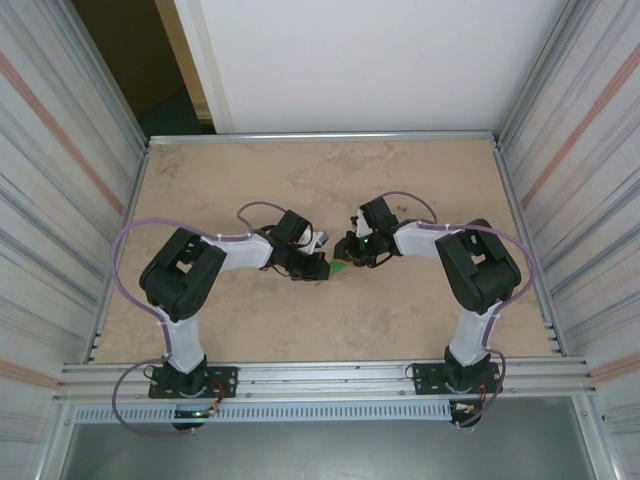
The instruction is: Fold a paper plane with a square sheet of paper (pick it up from the middle)
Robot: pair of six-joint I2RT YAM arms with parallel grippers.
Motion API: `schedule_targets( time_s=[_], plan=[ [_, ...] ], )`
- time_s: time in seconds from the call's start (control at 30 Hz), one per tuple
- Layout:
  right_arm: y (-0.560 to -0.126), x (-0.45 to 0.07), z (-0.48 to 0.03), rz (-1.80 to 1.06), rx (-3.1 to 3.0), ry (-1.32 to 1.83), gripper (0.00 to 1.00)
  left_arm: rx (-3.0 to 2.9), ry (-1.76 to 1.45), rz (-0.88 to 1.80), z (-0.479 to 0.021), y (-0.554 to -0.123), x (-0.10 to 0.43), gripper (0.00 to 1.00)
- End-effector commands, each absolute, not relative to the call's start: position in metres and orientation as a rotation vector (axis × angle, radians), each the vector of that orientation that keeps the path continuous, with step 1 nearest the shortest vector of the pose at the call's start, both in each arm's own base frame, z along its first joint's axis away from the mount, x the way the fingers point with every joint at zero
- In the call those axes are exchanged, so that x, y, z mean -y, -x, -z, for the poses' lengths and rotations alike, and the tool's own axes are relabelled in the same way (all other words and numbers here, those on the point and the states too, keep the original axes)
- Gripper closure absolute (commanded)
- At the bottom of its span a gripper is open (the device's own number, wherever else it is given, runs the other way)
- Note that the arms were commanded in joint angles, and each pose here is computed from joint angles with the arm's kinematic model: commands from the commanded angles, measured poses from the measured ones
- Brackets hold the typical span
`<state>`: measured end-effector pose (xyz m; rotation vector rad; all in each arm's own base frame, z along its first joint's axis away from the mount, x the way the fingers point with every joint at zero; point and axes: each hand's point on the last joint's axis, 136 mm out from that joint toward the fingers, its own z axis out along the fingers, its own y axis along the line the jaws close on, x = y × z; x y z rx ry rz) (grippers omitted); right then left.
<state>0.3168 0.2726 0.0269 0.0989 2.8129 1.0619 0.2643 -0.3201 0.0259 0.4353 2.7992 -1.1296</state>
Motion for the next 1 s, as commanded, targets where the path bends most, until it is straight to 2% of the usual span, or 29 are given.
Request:
schedule_targets(
  time_s=[0.0, 0.8, 0.97],
  plan=[
    [-0.319, -0.275, -0.026, -1.048, -2.825, -0.067, 0.78, -2.818, -0.419, 1.106, -0.017, -0.264, 0.316, 0.92],
    [-0.315, -0.266, -0.007, -0.939, -2.908, -0.097, 0.79, -2.819, -0.410, 1.097, -0.016, -0.266, 0.312, 0.92],
    [-0.314, -0.264, -0.004, -0.908, -2.930, -0.098, 0.79, -2.768, -0.415, 1.141, -0.035, -0.270, 0.317, 0.92]
  ],
)
